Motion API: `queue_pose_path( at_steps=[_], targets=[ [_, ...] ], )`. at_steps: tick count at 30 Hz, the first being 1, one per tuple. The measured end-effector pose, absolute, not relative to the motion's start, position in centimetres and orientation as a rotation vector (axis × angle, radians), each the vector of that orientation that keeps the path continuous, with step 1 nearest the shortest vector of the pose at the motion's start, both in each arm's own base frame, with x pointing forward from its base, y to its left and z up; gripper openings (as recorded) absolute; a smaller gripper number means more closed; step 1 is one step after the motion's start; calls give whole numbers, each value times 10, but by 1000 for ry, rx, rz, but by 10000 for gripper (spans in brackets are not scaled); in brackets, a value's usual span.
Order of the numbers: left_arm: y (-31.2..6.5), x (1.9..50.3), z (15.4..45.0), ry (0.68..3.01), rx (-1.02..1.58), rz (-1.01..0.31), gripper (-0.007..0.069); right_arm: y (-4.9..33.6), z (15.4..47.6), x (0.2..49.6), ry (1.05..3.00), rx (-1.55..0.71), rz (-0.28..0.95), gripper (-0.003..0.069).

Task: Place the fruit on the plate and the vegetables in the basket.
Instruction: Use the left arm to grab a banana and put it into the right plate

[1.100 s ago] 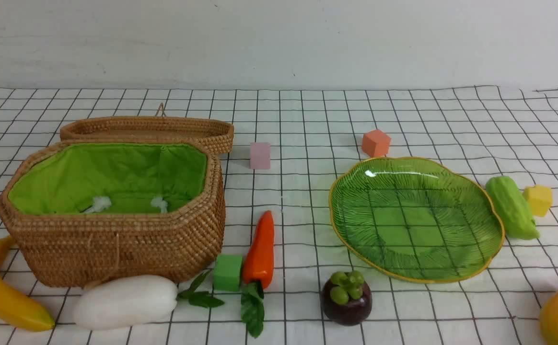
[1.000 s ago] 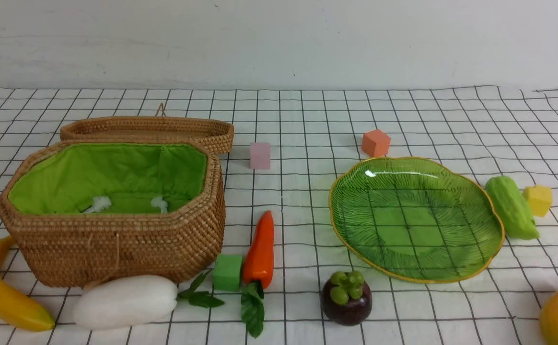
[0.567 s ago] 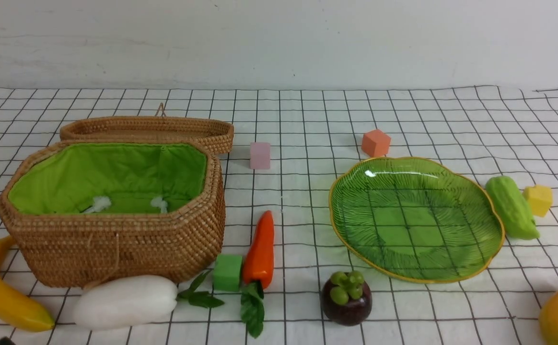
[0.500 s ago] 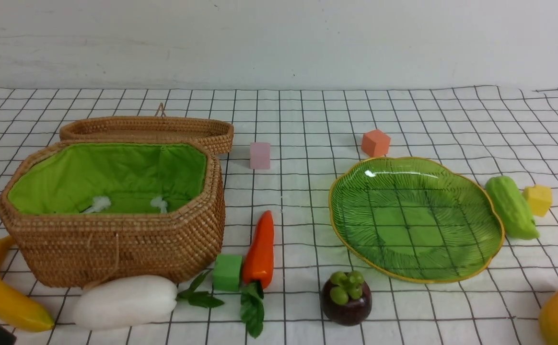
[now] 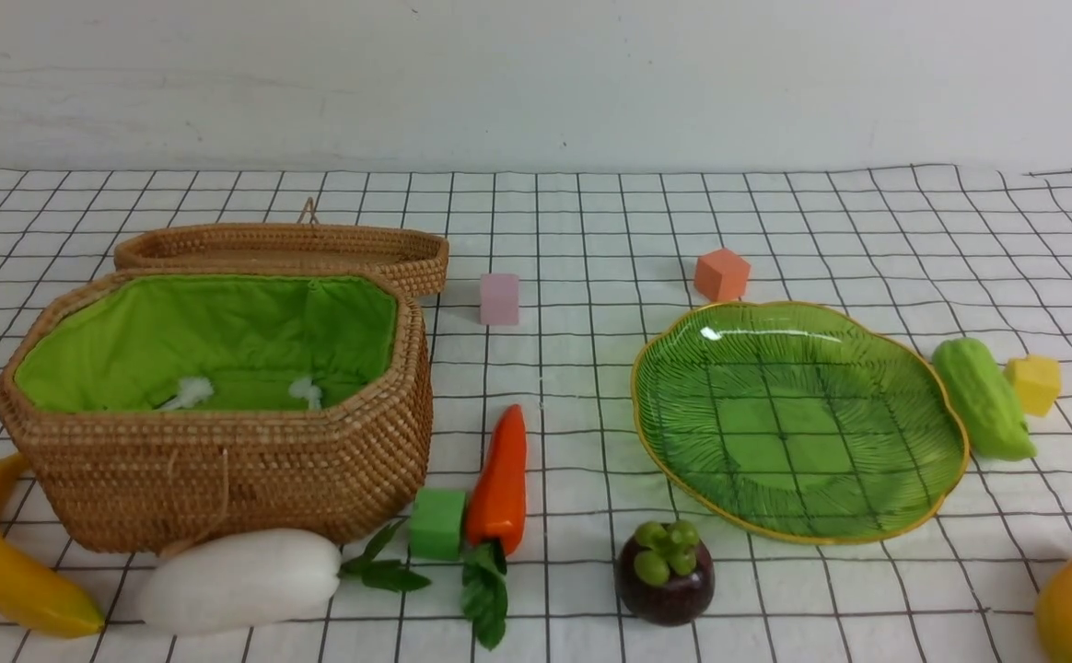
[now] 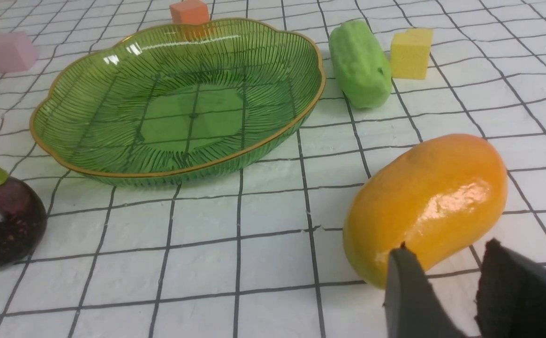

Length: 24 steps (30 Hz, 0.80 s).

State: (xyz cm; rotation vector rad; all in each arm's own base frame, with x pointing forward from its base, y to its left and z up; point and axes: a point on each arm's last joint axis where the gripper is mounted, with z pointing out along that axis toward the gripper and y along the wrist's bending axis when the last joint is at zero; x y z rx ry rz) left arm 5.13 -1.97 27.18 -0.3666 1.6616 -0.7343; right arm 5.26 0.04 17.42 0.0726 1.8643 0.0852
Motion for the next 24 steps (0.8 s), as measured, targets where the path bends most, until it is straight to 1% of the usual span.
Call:
queue_pose_path(
  at_steps=[1, 2, 5, 6, 8, 9, 10, 12, 13, 14, 16, 19, 21, 22, 23, 24],
  targets=[
    [-21, 53, 272, 1697, -357, -724, -13, 0, 174, 53, 1864, 73, 85, 242],
    [-24, 58, 283, 1795, -297, -674, -13, 0, 174, 53, 1864, 73, 85, 242],
    [-29, 70, 299, 2003, -213, -605, -13, 0, 174, 53, 1864, 71, 83, 242],
    [-29, 69, 300, 2007, -209, -605, -13, 0, 174, 53, 1864, 69, 80, 242],
    [-30, 80, 306, 2152, -173, -546, -13, 0, 175, 53, 1856, 72, 80, 242],
    [-30, 85, 308, 2197, -163, -518, -13, 1, 176, 53, 1843, 104, 116, 242],
    [-30, 86, 308, 2199, -162, -514, -13, 1, 176, 53, 1839, 106, 121, 242],
    [-30, 92, 308, 2257, -155, -487, -13, 3, 179, 55, 1782, 226, 262, 242],
    [-30, 94, 306, 2281, -155, -481, -13, 5, 184, 55, 1723, 318, 374, 242],
    [-30, 95, 306, 2286, -156, -480, -13, 5, 184, 55, 1722, 323, 379, 242],
    [-30, 97, 304, 2306, -157, -478, -13, 6, 192, 56, 1616, 444, 527, 242],
    [-30, 99, 303, 2318, -157, -471, -13, 5, 197, 57, 1532, 552, 652, 238],
    [-30, 99, 304, 2317, -155, -463, -13, 7, 199, 56, 1540, 609, 721, 226],
    [-30, 99, 303, 2318, -154, -462, -13, 8, 200, 55, 1551, 615, 737, 221],
    [-29, 99, 303, 2320, -167, -460, -13, 13, 213, 50, 1628, 591, 782, 196],
    [-29, 100, 303, 2324, -179, -456, -13, 16, 222, 47, 1672, 545, 787, 183]
  ],
)
